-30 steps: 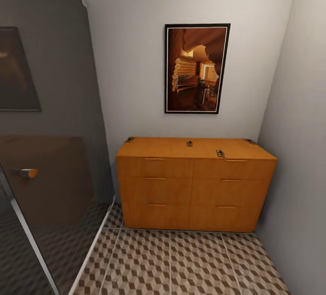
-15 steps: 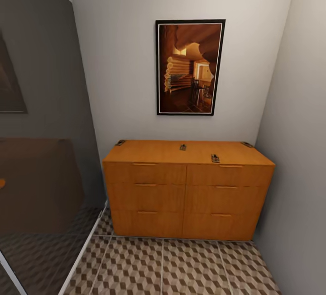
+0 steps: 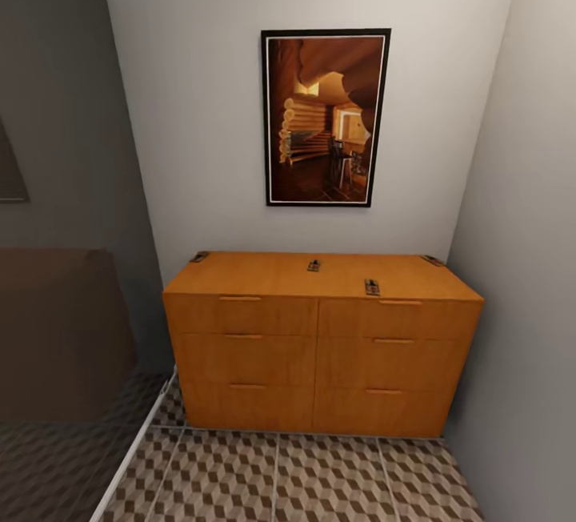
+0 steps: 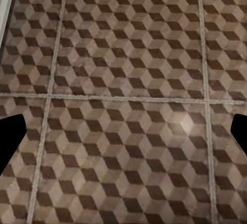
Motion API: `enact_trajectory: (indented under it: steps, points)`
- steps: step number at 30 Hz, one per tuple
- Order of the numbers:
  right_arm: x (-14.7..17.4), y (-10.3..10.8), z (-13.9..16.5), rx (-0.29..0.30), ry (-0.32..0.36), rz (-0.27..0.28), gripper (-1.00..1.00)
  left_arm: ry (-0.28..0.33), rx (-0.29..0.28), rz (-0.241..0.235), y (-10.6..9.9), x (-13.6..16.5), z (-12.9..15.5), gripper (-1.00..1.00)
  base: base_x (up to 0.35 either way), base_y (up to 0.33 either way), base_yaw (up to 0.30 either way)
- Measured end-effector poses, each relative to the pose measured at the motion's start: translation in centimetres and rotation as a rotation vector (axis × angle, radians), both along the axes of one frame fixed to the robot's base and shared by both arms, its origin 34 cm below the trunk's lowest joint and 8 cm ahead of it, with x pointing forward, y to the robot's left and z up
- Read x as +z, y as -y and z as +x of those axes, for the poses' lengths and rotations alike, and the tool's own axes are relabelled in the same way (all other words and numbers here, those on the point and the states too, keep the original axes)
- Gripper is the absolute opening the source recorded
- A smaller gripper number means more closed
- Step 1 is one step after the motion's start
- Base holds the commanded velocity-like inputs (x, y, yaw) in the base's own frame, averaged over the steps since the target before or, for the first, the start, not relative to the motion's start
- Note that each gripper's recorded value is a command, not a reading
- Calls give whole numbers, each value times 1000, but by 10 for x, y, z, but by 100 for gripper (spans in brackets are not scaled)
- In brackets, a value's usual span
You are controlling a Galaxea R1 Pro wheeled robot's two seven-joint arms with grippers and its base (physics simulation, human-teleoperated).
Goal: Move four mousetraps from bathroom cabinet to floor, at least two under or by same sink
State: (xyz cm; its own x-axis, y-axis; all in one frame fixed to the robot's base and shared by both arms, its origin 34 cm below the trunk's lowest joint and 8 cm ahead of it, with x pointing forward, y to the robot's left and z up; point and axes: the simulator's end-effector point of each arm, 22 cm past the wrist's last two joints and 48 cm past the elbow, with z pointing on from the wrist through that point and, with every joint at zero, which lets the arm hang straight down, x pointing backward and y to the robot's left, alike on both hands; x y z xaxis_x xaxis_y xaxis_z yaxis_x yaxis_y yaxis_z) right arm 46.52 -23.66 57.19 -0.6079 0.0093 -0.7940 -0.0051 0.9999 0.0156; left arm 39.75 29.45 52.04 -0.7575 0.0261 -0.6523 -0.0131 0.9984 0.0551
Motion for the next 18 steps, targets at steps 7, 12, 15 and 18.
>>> enact_trajectory:
  steps: [7, 12, 15, 18]
  points:
    - [-1, 8, -1, 0, -4, -12, 100, 1, 1, 0, 0, 0, 0, 100, 6, -8, 0]
    - [-1, 10, -1, 0, -4, -14, 100, 4, 1, -1, 0, 1, 1, 100, 1, -1, 0]
    - [-1, 10, -1, 0, -4, -14, 100, 5, 1, -1, 1, 1, 2, 100, 0, 0, 0]
    - [-1, 10, -1, 0, -4, -15, 100, 6, 1, -1, 0, 1, 2, 100, 0, 0, 0]
